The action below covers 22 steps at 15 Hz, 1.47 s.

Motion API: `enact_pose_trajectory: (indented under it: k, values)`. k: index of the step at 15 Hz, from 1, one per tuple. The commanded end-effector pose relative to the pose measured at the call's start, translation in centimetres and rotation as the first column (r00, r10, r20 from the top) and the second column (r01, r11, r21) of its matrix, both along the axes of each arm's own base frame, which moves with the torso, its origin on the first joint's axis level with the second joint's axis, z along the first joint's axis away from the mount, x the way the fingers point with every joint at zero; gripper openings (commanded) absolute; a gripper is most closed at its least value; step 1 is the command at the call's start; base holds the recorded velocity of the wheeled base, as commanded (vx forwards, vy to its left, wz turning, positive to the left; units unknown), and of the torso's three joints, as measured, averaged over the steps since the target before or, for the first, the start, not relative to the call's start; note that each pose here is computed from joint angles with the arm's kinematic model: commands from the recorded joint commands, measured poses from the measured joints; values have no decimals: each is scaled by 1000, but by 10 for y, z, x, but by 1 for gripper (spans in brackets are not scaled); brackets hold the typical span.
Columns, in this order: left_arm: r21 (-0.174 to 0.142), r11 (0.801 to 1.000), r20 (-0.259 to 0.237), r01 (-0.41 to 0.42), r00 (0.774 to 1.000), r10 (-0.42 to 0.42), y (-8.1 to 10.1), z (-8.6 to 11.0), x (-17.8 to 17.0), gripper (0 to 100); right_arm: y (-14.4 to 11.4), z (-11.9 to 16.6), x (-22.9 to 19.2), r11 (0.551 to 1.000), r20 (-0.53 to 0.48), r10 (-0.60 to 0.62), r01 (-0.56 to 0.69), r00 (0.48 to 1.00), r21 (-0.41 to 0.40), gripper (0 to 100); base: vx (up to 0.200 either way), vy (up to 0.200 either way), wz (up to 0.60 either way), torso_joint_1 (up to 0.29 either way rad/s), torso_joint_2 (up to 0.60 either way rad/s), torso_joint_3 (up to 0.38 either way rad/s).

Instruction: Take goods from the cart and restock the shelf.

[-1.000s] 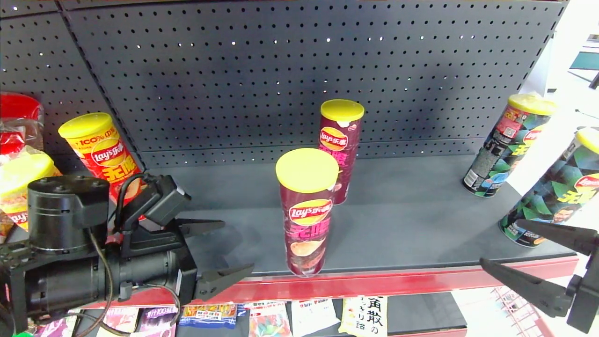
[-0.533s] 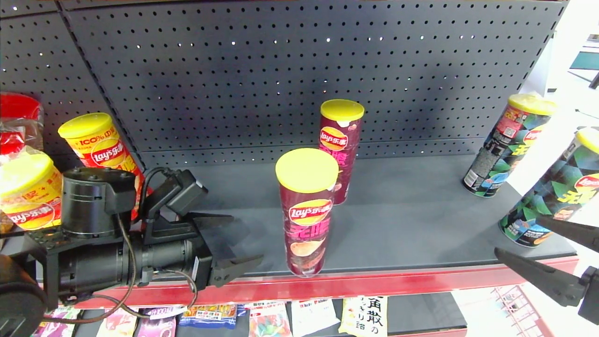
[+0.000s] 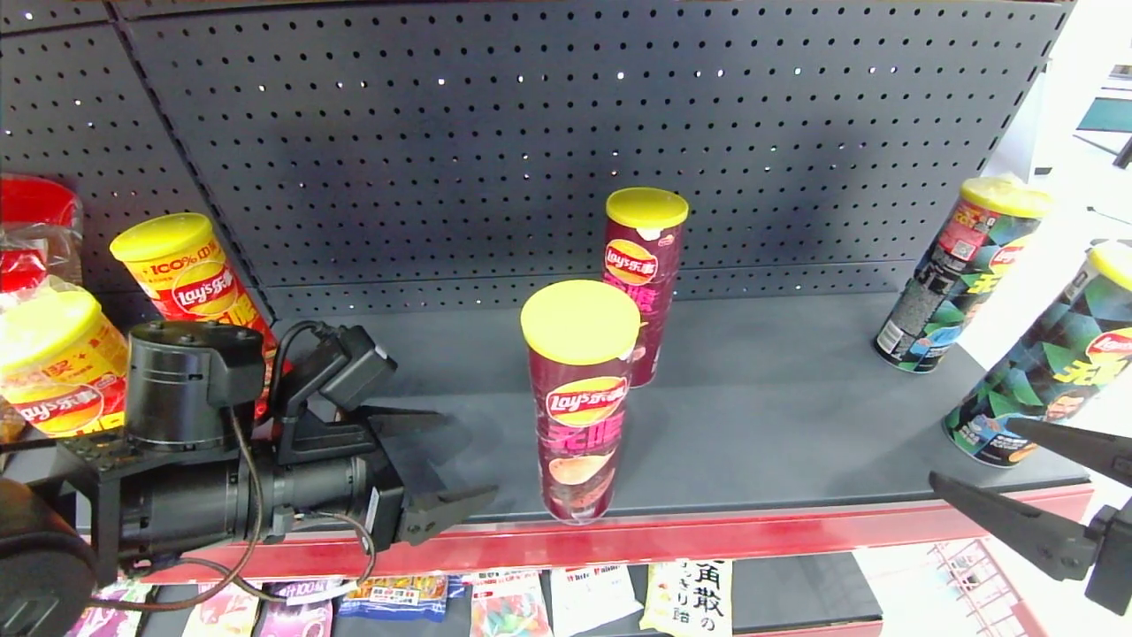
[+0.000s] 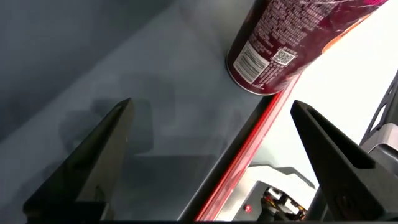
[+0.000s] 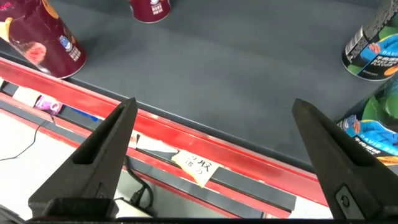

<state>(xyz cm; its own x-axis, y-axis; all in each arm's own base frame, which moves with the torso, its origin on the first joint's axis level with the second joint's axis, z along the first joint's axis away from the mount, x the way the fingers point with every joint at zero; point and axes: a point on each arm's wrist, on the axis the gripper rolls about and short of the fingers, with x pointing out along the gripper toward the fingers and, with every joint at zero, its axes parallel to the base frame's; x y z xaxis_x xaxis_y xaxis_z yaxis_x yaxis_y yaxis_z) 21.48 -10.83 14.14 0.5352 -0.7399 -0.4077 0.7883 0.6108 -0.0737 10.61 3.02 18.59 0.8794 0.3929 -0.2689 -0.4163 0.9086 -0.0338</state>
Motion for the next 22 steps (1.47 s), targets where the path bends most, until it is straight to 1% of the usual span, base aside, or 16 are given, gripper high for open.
enact_pose_trajectory:
  k: [1,5,7,8,11,13,16,19,22]
  values:
    - [2,1000,-4,0,1000,0,0,-1,0,100,1,-1,3,1000,-10,1,-1,1000,-3,100,0,0,0,0,0,0]
    - [5,1000,-13,3,1000,-3,0,-4,-2,100,2,-3,6,1000,-25,2,-2,1000,-6,100,0,0,0,0,0,0]
    - [10,1000,-26,6,1000,-6,0,-7,0,100,2,-4,9,1000,-37,4,-4,999,-9,100,0,0,0,0,0,0]
    - [8,1000,-25,12,1000,-12,-2,-7,1,100,3,-4,9,1000,-37,3,-4,999,-8,100,0,0,0,0,0,0]
    - [16,999,-43,41,998,-41,-10,-12,1,100,2,-4,9,1000,-36,3,-4,999,-8,100,0,0,0,0,0,0]
    - [20,999,-50,42,998,-41,-13,-14,6,100,3,-3,9,1000,-34,5,-5,999,-7,100,0,0,0,0,0,0]
    - [23,999,-52,38,998,-36,-17,-16,16,100,2,-3,7,1000,-30,8,-8,1000,-6,100,0,0,0,0,0,0]
    - [26,999,-52,36,998,-34,-21,-17,23,100,2,-2,2,998,-18,63,-63,998,12,100,0,0,0,0,0,0]
    - [27,999,-49,36,998,-35,-26,-18,31,100,2,-4,2,998,-23,64,-64,998,12,100,0,0,0,0,0,0]
